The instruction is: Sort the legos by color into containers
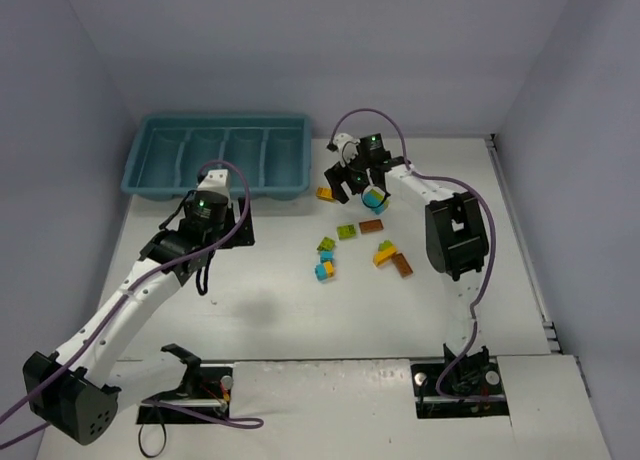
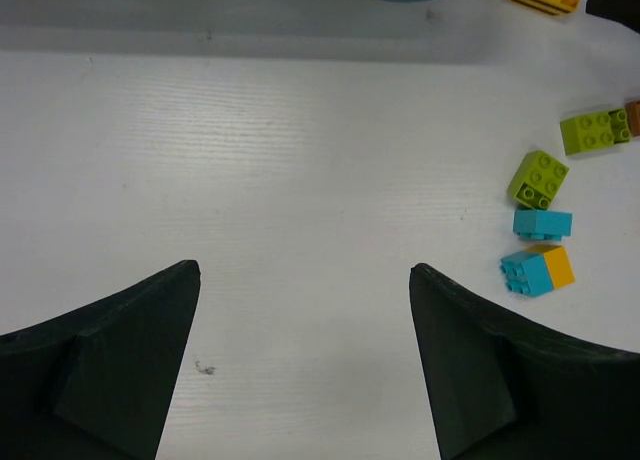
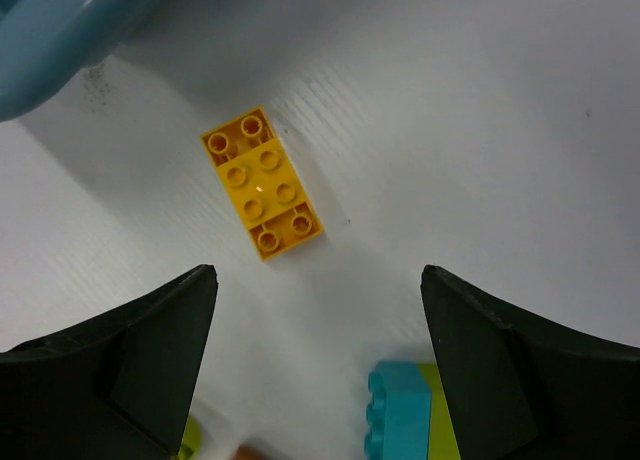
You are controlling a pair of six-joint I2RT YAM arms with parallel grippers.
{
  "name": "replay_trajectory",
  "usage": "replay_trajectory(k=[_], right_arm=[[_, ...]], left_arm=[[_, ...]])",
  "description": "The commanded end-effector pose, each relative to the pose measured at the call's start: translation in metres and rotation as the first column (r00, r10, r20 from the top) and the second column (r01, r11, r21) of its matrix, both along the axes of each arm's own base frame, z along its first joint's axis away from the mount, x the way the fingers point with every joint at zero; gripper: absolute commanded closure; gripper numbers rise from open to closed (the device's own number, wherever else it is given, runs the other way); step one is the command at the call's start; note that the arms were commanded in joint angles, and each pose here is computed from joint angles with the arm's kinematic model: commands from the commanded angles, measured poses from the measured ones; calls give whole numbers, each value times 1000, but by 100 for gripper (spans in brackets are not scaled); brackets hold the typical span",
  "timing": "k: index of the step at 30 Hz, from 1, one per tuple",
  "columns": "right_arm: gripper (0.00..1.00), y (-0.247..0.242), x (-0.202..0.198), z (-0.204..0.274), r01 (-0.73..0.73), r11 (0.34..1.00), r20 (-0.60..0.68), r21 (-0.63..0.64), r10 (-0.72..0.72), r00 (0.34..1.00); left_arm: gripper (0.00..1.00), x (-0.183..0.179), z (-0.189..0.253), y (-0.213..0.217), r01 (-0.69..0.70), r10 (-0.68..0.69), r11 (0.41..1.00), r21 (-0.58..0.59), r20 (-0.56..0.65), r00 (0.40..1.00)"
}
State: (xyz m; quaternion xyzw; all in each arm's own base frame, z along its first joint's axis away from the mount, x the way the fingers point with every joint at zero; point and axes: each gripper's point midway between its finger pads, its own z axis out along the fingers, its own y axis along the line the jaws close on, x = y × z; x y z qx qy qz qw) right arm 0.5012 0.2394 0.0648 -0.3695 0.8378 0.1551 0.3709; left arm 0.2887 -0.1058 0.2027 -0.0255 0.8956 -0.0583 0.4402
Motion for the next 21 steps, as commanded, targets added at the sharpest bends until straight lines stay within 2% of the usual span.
replay_trajectory(k=[1,9,12,15,18,19,21], right_arm=[[21,25,26,32,-83,996,141,17,80,987],[24,48,33,0,-119,993,124,-9,119,985],[29,49,27,-11,-124,992,104,-24,126,987],[40,47,20,-25,-124,992,69,-26,126,990],[65,42,14,-31,-109,993,47,-34,111,993],[83,40,14,-25,-99,995,55,-30,100,993],[99,33,17,-16,-56,998,59,-22,57,997]], left_arm=[[21,7,10,-9,47,-45,998,-50,30,999],[21,6,-1,-2,3,-5,999,-51,-36,999],[21,7,-1,0,-3,1,999,-49,-53,999],[21,7,-1,-1,-3,0,998,-57,-56,998],[21,8,-2,-1,-2,-2,998,-62,-63,998],[21,8,-2,-1,-6,1,998,-64,-63,998],[21,8,-1,0,-12,7,998,-68,-64,998]])
